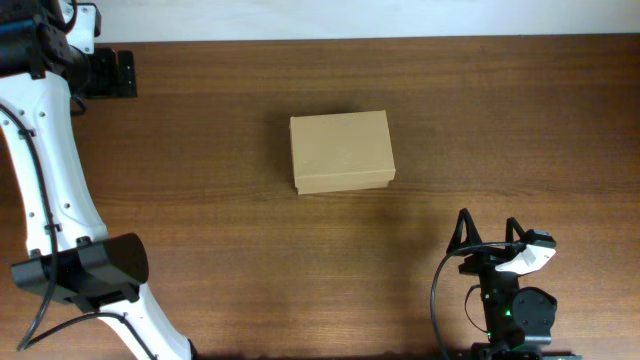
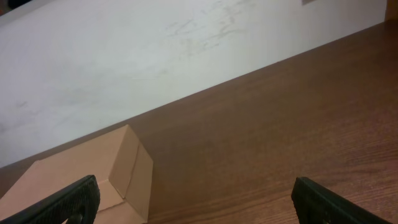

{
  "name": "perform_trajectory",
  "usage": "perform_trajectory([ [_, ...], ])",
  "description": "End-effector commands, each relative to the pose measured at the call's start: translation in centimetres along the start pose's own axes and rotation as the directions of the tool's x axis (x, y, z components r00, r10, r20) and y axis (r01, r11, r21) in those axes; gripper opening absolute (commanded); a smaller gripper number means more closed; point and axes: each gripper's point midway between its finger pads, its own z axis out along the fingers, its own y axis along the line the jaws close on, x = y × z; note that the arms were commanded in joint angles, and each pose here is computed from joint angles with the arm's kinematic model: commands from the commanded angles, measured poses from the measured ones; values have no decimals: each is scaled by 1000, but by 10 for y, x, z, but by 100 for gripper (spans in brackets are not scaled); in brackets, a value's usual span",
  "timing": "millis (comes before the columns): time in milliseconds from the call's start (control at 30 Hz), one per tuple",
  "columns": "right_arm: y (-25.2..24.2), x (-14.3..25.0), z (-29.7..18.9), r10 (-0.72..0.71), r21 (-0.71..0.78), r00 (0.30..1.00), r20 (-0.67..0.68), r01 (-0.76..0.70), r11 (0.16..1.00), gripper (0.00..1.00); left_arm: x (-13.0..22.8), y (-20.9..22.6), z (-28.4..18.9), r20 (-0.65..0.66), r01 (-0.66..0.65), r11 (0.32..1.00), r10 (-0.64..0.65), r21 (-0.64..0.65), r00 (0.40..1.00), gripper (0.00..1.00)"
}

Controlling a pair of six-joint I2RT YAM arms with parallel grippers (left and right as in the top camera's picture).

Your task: Pack container

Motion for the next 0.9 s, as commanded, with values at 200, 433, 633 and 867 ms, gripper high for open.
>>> perform_trajectory([
  [200,0,2,0,4,1,1000,2,-4,1000,99,0,-1,-1,2,-1,1000,1,7,1000,100],
  [433,0,2,0,4,1,1000,3,-4,1000,99,-4,1,-49,101,1,1000,0,-10,995,99],
  [633,0,2,0,4,1,1000,3,-4,1000,99,2,-28,-136,375,-48,999,54,-25,925,100],
  [867,0,2,0,4,1,1000,2,-4,1000,99,45,-95,-175,735,-192,980,93,51,672,100],
])
